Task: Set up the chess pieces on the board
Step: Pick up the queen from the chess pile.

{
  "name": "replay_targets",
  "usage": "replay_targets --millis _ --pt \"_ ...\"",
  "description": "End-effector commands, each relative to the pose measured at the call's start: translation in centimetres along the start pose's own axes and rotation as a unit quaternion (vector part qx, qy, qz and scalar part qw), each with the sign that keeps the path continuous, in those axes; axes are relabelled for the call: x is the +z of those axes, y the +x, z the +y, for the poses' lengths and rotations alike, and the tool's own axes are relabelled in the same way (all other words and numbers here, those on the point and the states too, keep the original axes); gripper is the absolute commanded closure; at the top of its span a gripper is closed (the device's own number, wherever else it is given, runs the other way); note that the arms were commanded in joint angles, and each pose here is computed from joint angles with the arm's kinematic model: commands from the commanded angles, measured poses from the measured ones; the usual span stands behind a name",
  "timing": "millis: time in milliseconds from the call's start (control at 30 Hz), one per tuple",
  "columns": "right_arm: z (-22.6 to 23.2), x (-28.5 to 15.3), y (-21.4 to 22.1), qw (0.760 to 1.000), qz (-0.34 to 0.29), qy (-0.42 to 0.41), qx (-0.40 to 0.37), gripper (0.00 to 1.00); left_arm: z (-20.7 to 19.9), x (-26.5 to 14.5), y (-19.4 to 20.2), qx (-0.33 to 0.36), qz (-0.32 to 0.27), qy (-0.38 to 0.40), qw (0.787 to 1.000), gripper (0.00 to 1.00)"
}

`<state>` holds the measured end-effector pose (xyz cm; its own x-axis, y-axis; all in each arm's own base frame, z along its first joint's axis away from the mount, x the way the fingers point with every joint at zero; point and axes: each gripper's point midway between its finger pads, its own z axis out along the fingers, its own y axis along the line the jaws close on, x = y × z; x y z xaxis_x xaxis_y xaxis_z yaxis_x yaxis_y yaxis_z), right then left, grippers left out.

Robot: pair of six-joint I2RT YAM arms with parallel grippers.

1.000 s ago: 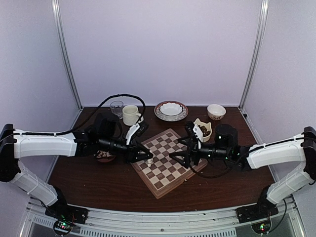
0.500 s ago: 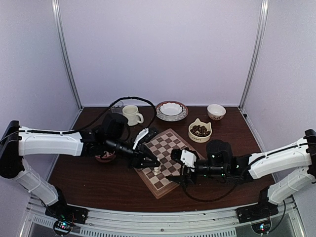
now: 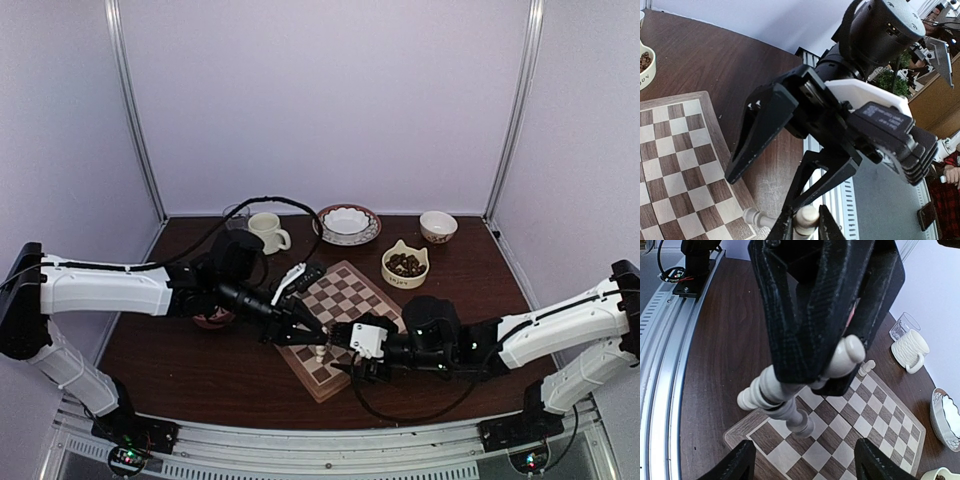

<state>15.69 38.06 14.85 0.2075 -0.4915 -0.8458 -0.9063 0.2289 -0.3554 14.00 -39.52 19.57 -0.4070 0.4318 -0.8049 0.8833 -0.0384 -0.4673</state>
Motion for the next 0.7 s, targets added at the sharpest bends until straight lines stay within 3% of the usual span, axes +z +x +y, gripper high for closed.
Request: replay_targets --millis 0,667 --pt "-0.4 0.0 -1.3 1.000 -0.010 0.017 -0.009 0.31 -1.2 0.1 -1.6 0.024 -0.015 0.026 0.999 0.81" --pt "2.1 0.9 -2.4 0.999 -0.011 -0.017 -0.025 0.46 -1.9 0.9 -1.7 0.018 -0.016 0.055 0.998 0.82"
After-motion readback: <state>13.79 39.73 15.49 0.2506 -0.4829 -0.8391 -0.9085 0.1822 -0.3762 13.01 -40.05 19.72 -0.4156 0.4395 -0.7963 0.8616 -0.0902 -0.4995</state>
